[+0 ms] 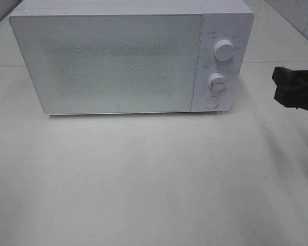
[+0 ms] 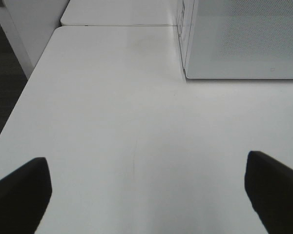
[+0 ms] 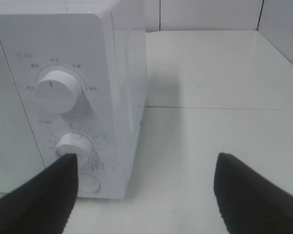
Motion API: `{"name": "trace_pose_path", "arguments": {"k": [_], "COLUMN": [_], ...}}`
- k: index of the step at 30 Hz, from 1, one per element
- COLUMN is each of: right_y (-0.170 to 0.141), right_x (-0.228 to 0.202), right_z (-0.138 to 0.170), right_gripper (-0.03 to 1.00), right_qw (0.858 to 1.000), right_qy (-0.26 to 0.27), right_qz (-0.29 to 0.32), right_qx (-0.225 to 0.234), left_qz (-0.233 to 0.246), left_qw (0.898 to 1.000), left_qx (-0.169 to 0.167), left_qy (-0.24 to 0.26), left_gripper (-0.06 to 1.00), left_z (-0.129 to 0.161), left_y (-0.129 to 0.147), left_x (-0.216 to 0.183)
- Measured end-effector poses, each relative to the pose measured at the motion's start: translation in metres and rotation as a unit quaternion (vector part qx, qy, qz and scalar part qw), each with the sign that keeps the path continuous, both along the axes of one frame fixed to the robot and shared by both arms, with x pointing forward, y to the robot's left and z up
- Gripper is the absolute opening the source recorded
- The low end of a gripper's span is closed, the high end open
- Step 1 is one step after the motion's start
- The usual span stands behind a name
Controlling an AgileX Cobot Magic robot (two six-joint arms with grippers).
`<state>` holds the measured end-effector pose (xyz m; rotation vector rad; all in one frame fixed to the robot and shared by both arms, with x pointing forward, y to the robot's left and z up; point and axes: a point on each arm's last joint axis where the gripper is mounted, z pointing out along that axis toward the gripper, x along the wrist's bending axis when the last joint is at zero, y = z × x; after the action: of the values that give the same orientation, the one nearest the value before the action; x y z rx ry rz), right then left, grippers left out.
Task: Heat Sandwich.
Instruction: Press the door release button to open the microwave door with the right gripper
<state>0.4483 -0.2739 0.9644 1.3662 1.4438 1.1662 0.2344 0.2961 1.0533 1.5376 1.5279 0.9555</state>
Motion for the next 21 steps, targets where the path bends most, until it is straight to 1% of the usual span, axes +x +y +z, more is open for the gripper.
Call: {"name": "trace_pose_path", "arguments": {"k": [3, 4, 6, 12, 18, 21], "right_y": [0.000, 0.000, 0.006, 0.025, 0.046, 0.051], "right_x": [0.000, 0.000, 0.000, -0.001, -0.004, -0.005], "right_z": [-0.013, -0.013, -0.023, -0.038, -0.050, -0.054], "right_gripper": [0.75, 0.75, 0.75, 0.75, 0.75, 0.75], "right_qw": [1.000, 1.000, 0.999, 0.999, 0.999, 0.999], "right_qy": [0.020, 0.020, 0.032, 0.041, 0.039, 0.043], "right_qz": [-0.002, -0.002, -0.002, 0.013, 0.020, 0.021], "right_qx": [-0.001, -0.001, 0.004, -0.018, -0.022, -0.025], "left_qz": [0.000, 0.000, 0.000, 0.000, 0.000, 0.000], "left_qw": [1.000, 1.000, 1.000, 1.000, 1.000, 1.000], "left_qx": [0.000, 0.000, 0.000, 0.000, 0.000, 0.000], "left_qy": [0.000, 0.000, 0.000, 0.000, 0.000, 0.000], "left_gripper": [0.99, 0.99, 0.99, 0.99, 0.99, 0.99], "left_z": [0.000, 0.000, 0.000, 0.000, 0.000, 0.000], "left_y": [0.000, 0.000, 0.000, 0.000, 0.000, 0.000], "left_x": [0.000, 0.000, 0.000, 0.000, 0.000, 0.000]}}
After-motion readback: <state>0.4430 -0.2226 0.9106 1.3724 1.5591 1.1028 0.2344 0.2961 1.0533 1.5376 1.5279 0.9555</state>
